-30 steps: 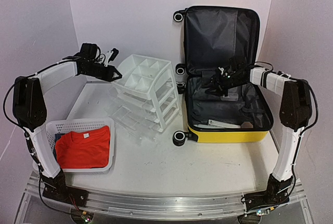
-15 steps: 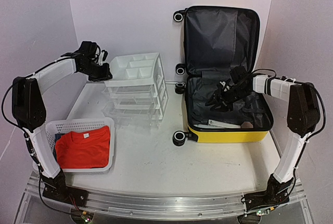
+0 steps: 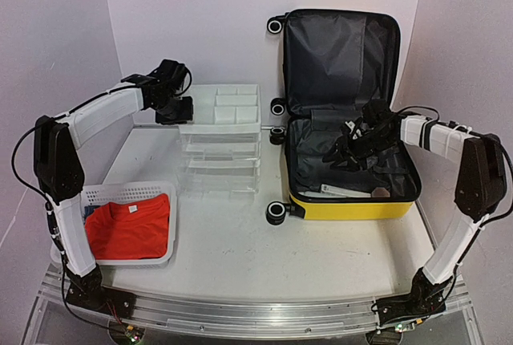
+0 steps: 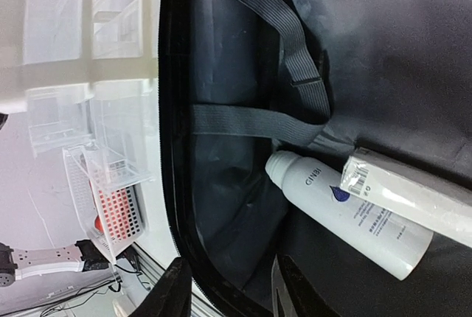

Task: Open, take out, and arrange the luggage

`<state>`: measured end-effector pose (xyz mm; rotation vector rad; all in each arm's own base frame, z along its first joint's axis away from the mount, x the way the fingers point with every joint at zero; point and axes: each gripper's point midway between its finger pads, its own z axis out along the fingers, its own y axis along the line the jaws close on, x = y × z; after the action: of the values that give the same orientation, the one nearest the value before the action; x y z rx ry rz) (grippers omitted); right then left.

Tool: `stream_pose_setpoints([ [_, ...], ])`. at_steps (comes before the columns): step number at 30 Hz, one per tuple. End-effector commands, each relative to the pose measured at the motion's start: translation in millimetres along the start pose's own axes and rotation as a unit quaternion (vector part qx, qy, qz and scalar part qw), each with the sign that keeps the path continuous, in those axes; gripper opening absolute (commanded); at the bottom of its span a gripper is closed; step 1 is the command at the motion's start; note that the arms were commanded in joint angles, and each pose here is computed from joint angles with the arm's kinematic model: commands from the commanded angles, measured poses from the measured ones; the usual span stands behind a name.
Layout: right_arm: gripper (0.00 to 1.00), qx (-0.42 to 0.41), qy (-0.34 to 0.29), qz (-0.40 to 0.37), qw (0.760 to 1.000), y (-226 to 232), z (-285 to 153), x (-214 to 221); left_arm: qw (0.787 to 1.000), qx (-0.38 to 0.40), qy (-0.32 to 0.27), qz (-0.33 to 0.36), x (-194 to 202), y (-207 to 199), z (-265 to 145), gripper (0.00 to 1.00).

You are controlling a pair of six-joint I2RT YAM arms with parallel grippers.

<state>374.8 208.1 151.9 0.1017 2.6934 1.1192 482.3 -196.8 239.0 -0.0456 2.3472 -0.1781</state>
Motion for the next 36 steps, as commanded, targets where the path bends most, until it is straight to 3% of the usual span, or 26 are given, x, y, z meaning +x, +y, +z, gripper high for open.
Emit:
stream_pose_setpoints([
  [1,0.40,0.014,-0.022,-0.033,0.999,5.3,-17.9,2.4,0.988,-0.023,-0.124,-0.090,-58.0,-13.0,-41.5,0.00],
  [9,0.43,0.057,-0.008,-0.053,0.997,-9.9,-23.7,14.9,0.984,-0.048,-0.142,-0.101,-43.7,-36.9,-48.2,0.00],
  [15,0.44,0.063,-0.003,-0.055,0.996,-13.6,-26.3,22.3,0.983,-0.061,-0.142,-0.095,-38.7,-34.3,-47.4,0.14],
  [27,0.47,0.071,-0.002,-0.062,0.996,-11.0,-33.9,29.4,0.986,-0.050,-0.157,-0.030,-46.7,-23.2,-89.1,0.74],
  [34,0.68,0.061,-0.007,-0.123,0.991,34.2,-24.6,20.4,0.988,0.075,-0.115,0.067,-9.1,-31.4,-136.3,0.85],
  [36,0.83,0.058,-0.011,-0.156,0.986,57.4,-15.5,17.5,0.985,0.113,-0.102,0.081,6.6,-33.2,-147.2,0.85],
])
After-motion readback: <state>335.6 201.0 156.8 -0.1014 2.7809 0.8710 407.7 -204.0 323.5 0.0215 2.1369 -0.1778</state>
